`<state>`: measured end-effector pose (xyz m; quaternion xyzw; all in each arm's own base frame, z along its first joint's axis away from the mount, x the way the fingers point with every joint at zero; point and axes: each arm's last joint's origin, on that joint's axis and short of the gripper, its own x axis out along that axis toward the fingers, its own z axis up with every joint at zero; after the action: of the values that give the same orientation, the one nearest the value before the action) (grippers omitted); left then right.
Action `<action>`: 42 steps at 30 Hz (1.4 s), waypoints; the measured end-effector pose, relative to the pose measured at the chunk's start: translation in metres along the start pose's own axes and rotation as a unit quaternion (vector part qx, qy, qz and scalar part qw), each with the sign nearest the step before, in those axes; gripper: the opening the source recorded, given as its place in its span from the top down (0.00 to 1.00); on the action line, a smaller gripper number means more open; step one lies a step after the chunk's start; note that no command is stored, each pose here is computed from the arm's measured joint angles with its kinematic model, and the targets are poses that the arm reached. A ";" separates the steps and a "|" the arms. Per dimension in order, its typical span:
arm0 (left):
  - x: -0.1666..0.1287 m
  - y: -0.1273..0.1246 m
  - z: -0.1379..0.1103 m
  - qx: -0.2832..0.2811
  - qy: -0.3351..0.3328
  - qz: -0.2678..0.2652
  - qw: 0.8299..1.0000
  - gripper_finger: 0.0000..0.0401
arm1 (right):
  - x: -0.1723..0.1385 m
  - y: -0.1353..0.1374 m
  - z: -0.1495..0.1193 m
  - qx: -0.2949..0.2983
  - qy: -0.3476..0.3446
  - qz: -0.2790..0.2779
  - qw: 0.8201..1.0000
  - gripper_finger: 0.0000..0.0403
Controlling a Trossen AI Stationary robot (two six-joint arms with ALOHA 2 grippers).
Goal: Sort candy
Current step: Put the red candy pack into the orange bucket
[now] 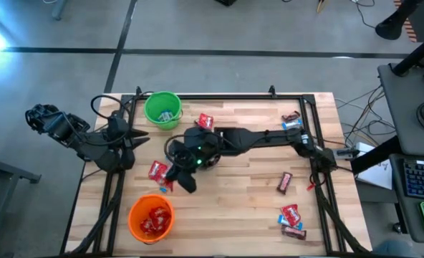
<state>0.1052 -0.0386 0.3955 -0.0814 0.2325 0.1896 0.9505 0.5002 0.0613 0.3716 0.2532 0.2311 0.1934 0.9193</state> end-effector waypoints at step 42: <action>0.005 -0.041 -0.002 -0.040 0.123 -0.302 0.945 0.89 | 0.046 0.005 -0.023 0.042 0.003 0.091 0.995 0.98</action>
<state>0.1247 -0.0745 0.3944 -0.2085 0.3043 -0.1082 0.9232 0.5245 0.0962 0.3415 0.3113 0.2179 0.2673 0.8855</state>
